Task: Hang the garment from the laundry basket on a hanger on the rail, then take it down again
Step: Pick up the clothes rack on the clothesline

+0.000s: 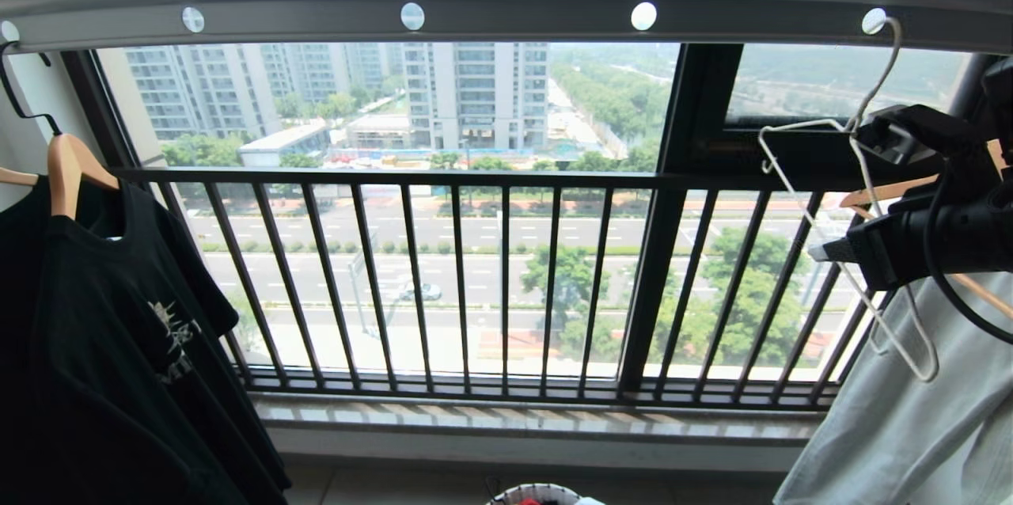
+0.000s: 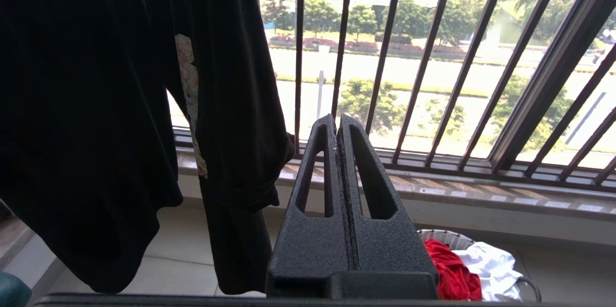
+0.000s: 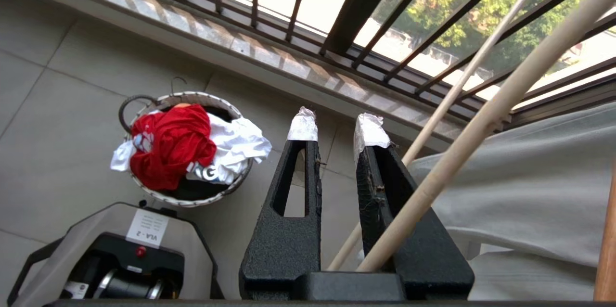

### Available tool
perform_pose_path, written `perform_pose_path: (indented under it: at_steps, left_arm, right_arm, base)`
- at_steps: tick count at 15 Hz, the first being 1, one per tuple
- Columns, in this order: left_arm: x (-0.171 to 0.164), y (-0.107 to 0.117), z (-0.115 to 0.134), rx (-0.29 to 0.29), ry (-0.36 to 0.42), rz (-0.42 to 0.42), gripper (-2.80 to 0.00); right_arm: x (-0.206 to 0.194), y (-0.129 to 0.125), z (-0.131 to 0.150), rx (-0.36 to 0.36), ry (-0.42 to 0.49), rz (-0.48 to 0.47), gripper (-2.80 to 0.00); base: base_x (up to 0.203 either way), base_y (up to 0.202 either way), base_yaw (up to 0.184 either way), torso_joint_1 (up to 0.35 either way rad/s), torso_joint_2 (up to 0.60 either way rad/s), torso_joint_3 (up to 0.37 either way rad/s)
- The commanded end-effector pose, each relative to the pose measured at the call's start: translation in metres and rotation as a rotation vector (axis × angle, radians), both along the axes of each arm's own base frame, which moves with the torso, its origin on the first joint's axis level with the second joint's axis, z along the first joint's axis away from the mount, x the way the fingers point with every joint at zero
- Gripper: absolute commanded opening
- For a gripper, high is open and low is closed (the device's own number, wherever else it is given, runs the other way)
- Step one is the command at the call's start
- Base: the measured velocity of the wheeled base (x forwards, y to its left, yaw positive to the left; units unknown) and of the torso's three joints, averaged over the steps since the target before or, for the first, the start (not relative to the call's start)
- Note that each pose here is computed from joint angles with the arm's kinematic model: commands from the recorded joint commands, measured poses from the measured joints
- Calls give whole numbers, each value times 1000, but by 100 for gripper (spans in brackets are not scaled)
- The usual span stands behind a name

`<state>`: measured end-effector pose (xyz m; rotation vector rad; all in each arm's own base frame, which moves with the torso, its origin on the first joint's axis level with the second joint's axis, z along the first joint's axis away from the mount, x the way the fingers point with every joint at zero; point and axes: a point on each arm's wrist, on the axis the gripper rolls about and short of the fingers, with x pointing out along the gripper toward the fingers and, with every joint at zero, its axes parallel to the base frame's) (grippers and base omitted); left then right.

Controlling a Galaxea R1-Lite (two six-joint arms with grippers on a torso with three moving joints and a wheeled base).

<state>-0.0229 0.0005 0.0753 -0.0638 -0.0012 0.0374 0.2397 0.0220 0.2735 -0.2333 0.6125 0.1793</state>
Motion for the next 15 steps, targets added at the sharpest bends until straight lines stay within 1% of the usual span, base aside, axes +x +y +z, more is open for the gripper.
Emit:
perform_pose_path:
  at_steps: [1,4,9,15]
  left_arm:
    - [0,0,0,-1,2,1,-280]
    - [0,0,0,-1,2,1,-280]
    - [0,0,0,-1,2,1,-280]
    - [0,0,0,-1,2,1,-280]
  right_arm:
    - [-2,-1,0,-6,0,1,-280]
    - [-4,-1,0,-25,-1,-14,-280]
    - [-12,-2,5,-26,-25,-14,-280]
    - [-44,-4,18,-15,-96,-4,-280]
  base:
    - [0,0,0,0,0,0]
    - [0,0,0,0,0,0]
    - [0,0,0,0,0,0]
    - [0,0,0,0,0,0]
